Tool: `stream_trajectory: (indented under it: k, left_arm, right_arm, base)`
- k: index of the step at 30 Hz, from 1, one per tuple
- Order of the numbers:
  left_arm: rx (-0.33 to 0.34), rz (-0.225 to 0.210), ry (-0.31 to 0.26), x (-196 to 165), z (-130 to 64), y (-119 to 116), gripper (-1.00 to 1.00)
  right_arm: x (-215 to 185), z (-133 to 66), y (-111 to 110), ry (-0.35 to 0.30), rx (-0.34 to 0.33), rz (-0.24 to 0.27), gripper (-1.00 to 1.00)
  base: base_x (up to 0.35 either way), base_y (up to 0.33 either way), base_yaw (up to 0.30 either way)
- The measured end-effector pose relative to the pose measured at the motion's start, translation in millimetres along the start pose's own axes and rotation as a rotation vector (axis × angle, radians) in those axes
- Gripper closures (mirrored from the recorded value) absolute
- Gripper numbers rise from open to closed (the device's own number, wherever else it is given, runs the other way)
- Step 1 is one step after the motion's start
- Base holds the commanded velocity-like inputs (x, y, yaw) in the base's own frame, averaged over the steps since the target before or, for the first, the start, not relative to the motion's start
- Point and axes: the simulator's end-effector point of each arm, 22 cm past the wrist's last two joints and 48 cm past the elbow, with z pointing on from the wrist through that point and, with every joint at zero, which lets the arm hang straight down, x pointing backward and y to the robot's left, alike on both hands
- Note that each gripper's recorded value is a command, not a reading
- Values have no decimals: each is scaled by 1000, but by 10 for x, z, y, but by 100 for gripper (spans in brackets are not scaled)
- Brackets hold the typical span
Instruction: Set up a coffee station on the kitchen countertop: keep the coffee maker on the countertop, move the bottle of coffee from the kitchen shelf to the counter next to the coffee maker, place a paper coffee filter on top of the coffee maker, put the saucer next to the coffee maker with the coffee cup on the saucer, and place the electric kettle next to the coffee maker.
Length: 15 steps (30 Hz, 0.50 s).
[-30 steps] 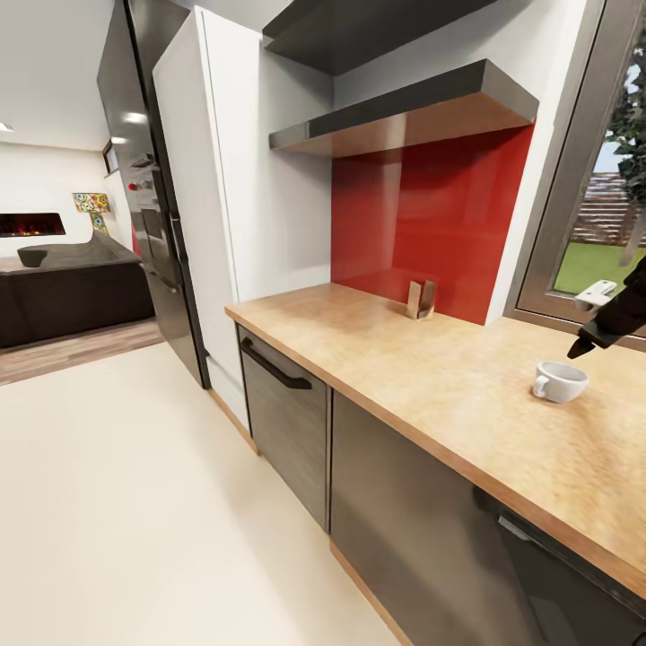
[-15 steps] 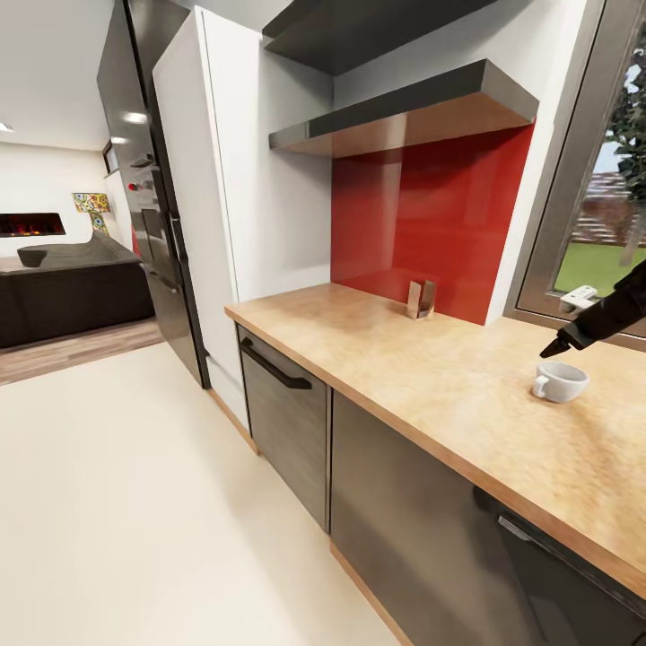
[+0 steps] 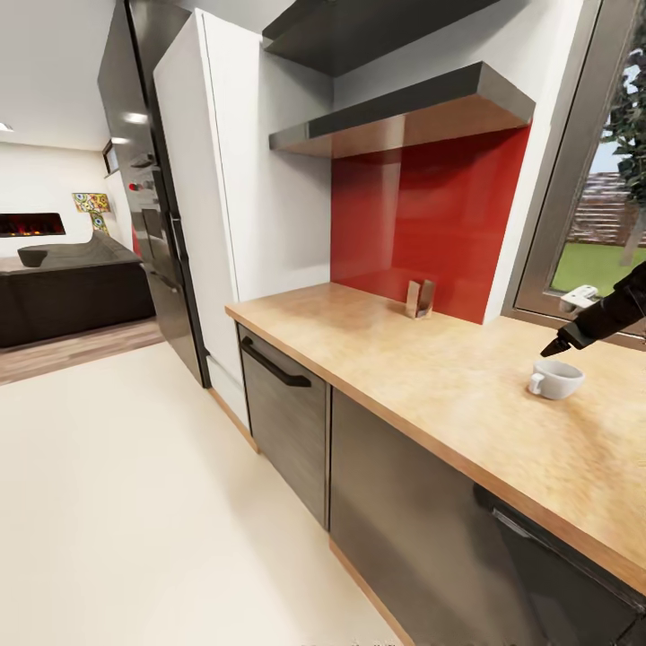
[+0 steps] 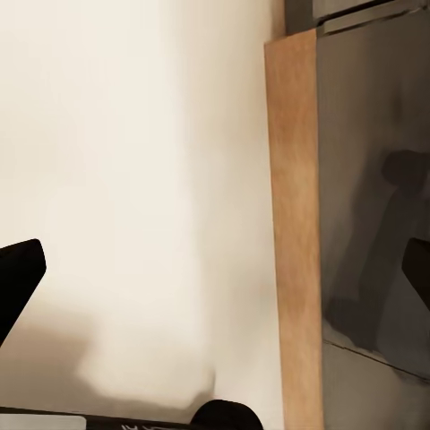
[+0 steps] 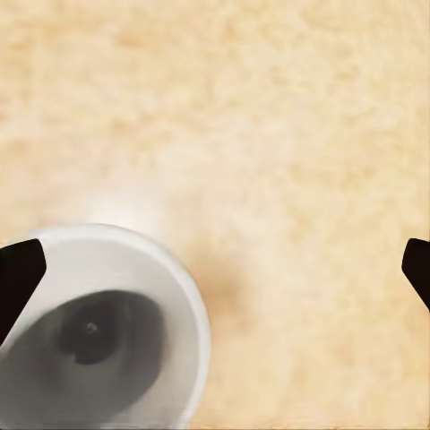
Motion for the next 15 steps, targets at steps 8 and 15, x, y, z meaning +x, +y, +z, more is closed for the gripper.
stream_trajectory:
  k: [8,15]
  left_arm:
    - [0,1,1,3,0,-1,-100]
    - [0,1,1,4,0,-1,-100]
  right_arm:
    - [1,-3,-4,0,2,-1,-100]
    - [58,75,36,17,-7,1,-100]
  base:
    - [-26,-7,0]
    - [-2,-67,0]
